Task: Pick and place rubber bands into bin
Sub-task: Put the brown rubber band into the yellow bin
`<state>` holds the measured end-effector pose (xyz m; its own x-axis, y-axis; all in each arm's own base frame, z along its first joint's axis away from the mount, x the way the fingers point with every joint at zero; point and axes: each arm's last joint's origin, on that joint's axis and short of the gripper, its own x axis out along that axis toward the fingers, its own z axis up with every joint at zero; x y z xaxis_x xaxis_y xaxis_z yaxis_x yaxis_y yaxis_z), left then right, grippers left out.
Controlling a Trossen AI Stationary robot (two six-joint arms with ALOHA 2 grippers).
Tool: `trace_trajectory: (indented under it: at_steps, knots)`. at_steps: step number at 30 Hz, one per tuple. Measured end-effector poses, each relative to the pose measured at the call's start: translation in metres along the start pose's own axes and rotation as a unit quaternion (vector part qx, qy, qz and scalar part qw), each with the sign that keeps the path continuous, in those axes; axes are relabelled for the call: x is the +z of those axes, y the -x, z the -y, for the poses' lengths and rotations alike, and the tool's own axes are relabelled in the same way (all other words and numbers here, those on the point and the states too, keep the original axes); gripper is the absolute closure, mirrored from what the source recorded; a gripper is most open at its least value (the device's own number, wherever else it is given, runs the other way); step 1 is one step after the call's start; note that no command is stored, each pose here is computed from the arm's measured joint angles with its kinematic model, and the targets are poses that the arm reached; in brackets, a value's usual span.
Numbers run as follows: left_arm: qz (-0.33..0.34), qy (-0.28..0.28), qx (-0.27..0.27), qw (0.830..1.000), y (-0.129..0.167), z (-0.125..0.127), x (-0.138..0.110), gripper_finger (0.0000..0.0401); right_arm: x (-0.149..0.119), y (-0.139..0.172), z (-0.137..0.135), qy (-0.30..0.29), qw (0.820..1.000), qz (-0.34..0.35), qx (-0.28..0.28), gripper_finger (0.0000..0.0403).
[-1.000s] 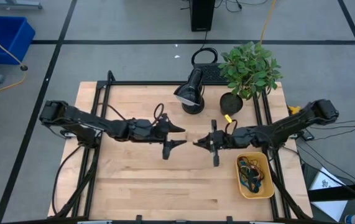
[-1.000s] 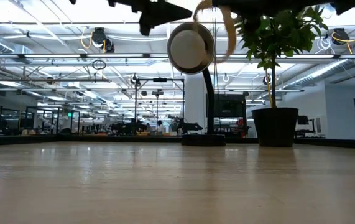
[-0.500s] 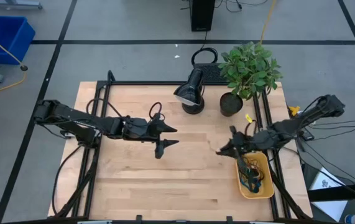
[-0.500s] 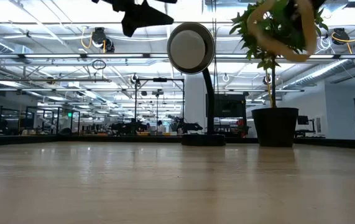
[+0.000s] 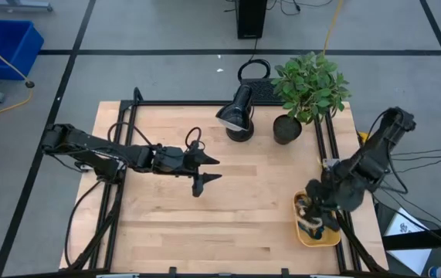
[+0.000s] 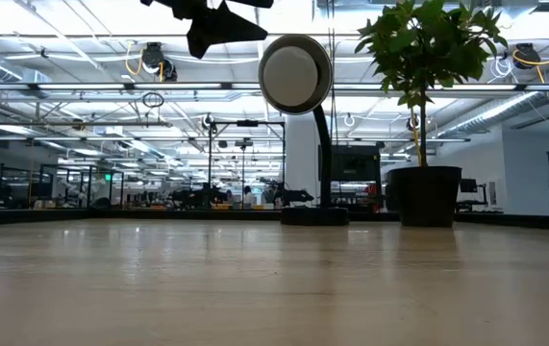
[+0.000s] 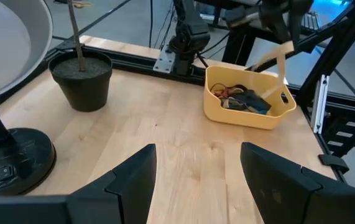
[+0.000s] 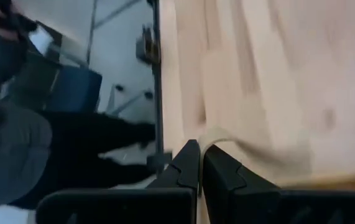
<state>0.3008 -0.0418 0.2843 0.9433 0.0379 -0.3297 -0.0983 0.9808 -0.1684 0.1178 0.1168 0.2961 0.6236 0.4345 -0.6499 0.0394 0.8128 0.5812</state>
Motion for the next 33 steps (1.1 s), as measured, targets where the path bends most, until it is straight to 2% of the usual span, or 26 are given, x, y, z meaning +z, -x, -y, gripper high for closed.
trace_trajectory:
  at_steps: [10,15,19,23,29,33]
  knots:
    - [0.000,0.001,0.000,1.000,0.000,0.000,0.000,0.0160,-0.041,-0.019,-0.020,-0.063,0.992,-0.107,-0.022,0.0403]
    - [0.000,0.002,0.000,1.000,0.000,0.000,0.000,0.0160,-0.057,-0.031,-0.020,-0.068,0.987,-0.125,-0.069,0.0403]
    - [0.000,0.002,0.000,1.000,0.000,0.000,0.000,0.0160,-0.072,-0.045,-0.006,-0.087,0.980,-0.137,-0.111,0.0403]
    - [0.000,0.002,0.000,1.000,0.000,0.000,0.000,0.0160,-0.082,-0.054,0.009,-0.104,0.979,-0.129,-0.116,0.0403]
    - [0.000,0.002,0.000,1.000,0.000,0.000,0.000,0.0160,-0.085,-0.052,0.028,-0.092,0.980,-0.091,-0.150,0.0403]
    - [0.000,0.003,0.000,1.000,0.000,0.000,0.000,0.0160,-0.090,-0.050,0.045,-0.097,0.971,-0.093,-0.200,0.0403]
